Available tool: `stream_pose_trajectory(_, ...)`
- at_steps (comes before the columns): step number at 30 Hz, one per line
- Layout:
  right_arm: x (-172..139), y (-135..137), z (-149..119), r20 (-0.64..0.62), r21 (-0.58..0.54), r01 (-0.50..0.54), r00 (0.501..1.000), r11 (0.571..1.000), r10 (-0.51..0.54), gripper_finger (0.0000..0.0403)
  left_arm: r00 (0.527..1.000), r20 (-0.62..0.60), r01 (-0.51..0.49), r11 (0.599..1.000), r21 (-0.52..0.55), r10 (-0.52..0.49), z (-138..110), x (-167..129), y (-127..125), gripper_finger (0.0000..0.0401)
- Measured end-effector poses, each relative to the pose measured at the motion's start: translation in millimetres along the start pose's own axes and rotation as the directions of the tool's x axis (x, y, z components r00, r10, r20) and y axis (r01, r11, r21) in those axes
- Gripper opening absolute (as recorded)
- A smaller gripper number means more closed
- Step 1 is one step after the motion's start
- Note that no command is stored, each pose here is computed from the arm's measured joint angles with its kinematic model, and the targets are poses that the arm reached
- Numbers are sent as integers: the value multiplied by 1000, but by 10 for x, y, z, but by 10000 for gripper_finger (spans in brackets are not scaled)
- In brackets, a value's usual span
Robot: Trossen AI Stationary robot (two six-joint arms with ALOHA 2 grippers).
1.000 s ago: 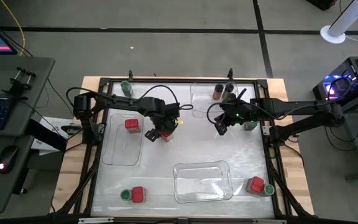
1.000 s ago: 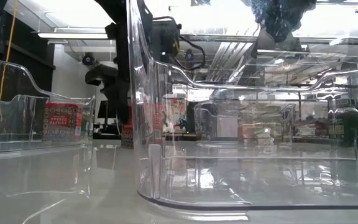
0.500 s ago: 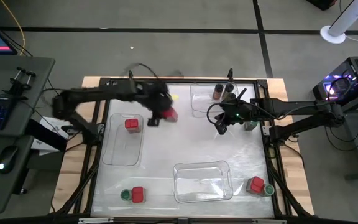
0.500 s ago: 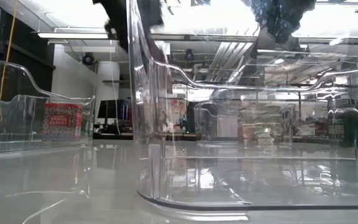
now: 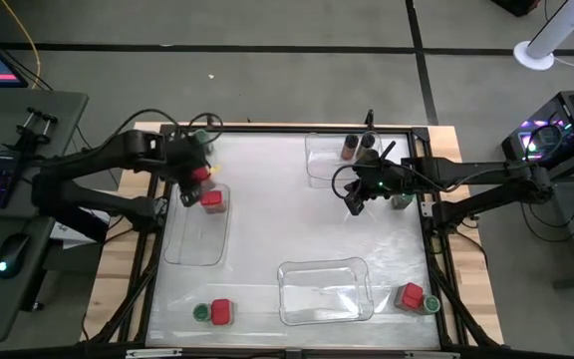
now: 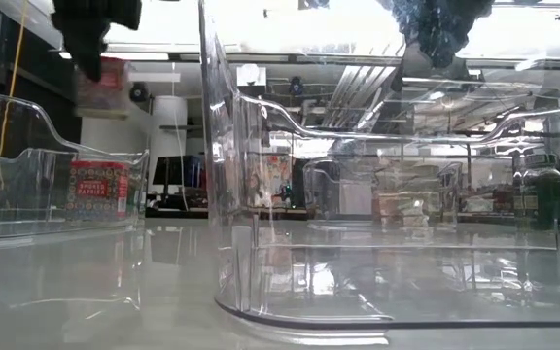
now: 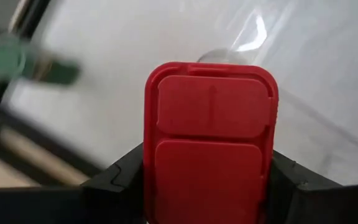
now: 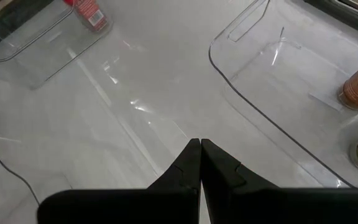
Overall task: Sort spices by type
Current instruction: Put the red seasoning can into the middle left transparent bin
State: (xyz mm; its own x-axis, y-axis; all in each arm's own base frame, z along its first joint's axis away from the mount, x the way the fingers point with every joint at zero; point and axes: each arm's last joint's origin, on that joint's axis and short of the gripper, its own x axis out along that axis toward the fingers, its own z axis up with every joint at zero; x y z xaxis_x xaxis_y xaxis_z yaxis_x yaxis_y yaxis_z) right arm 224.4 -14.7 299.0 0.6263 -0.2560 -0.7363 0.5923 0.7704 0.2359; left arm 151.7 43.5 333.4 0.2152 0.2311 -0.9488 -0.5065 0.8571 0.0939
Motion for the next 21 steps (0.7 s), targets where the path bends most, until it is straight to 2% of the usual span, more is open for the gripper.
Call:
stream_pose_trajectory(3,5,-20,14,3,8,7,1000,1000,-7,0,994,-101,-49,999,-19,47,-6,67,0,183)
stream_pose_trajectory(7,14,-54,38,8,1,18,1000,1000,-18,0,959,-274,-69,998,2,67,62,232,-28,183)
stream_pose_trajectory(10,18,-71,50,9,-7,21,1000,1000,-21,0,946,-321,-49,999,-9,44,167,362,-79,183)
stream_pose_trajectory(14,20,-74,58,12,-12,16,1000,1000,-16,0,914,-397,-90,996,-10,79,276,554,-134,183)
stream_pose_trajectory(18,19,-73,58,13,-12,15,1000,1000,-15,0,886,-454,-108,994,1,96,326,668,-165,183)
stream_pose_trajectory(21,19,-73,58,12,-12,15,1000,1000,-15,0,883,-459,-123,992,-22,99,337,684,-170,183)
